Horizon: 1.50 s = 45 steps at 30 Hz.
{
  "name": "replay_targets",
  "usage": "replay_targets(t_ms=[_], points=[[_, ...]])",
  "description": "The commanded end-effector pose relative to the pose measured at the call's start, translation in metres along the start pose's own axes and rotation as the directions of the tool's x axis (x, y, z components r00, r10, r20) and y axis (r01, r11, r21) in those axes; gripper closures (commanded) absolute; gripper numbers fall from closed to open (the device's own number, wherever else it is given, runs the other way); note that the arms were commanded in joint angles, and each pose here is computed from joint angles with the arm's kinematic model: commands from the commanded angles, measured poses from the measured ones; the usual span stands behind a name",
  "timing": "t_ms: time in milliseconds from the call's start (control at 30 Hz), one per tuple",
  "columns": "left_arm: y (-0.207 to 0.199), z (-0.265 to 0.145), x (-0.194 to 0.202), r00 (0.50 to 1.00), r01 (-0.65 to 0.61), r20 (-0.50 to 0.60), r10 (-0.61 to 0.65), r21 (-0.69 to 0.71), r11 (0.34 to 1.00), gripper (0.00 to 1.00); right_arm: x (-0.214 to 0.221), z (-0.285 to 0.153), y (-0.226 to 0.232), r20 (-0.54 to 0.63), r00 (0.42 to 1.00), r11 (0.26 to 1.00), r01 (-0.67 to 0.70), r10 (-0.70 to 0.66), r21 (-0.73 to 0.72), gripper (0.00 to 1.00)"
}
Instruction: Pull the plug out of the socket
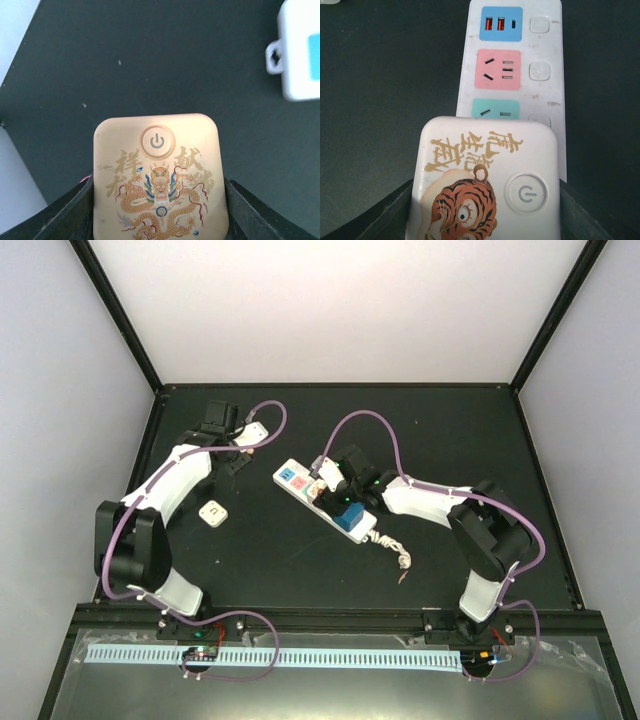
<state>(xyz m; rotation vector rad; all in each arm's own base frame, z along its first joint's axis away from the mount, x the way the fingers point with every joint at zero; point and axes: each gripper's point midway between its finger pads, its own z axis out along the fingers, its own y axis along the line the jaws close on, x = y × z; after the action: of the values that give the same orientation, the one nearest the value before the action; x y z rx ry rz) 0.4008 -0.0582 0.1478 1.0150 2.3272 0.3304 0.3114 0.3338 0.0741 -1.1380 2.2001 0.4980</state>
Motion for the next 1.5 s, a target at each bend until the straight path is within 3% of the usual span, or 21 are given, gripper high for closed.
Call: replay_targets(t_ms=[0, 267, 467, 1133, 1467], points=[[0.035, 0.006, 0.007, 0.985, -0.142, -0.116, 0.126, -0.144, 0.979, 0.60, 0.039, 0.014, -0.008, -0.129, 0.991, 0.999, -0.015, 0.019, 0.035, 0.57], [0.046, 0.039, 0.035, 0.926, -0.302, -0.295, 0.234, -0.210, 0.930, 0.62, 0.040, 0.014, -0.008, -0.132, 0.991, 0.999, -0.015, 0.019, 0.033, 0.57], [0.048, 0.060, 0.047, 0.893, -0.368, -0.357, 0.274, -0.231, 0.901, 0.61, 0.041, 0.014, -0.008, -0.136, 0.990, 0.999, -0.018, 0.022, 0.032, 0.57], [0.029, 0.094, 0.061, 0.870, -0.376, -0.401, 0.286, -0.167, 0.911, 0.52, 0.041, 0.016, -0.007, -0.137, 0.990, 0.999, -0.019, 0.023, 0.028, 0.56], [0.028, 0.095, 0.060, 0.830, -0.456, -0.457, 0.319, -0.227, 0.861, 0.50, 0.042, 0.016, -0.007, -0.138, 0.990, 0.999, -0.020, 0.024, 0.029, 0.56]])
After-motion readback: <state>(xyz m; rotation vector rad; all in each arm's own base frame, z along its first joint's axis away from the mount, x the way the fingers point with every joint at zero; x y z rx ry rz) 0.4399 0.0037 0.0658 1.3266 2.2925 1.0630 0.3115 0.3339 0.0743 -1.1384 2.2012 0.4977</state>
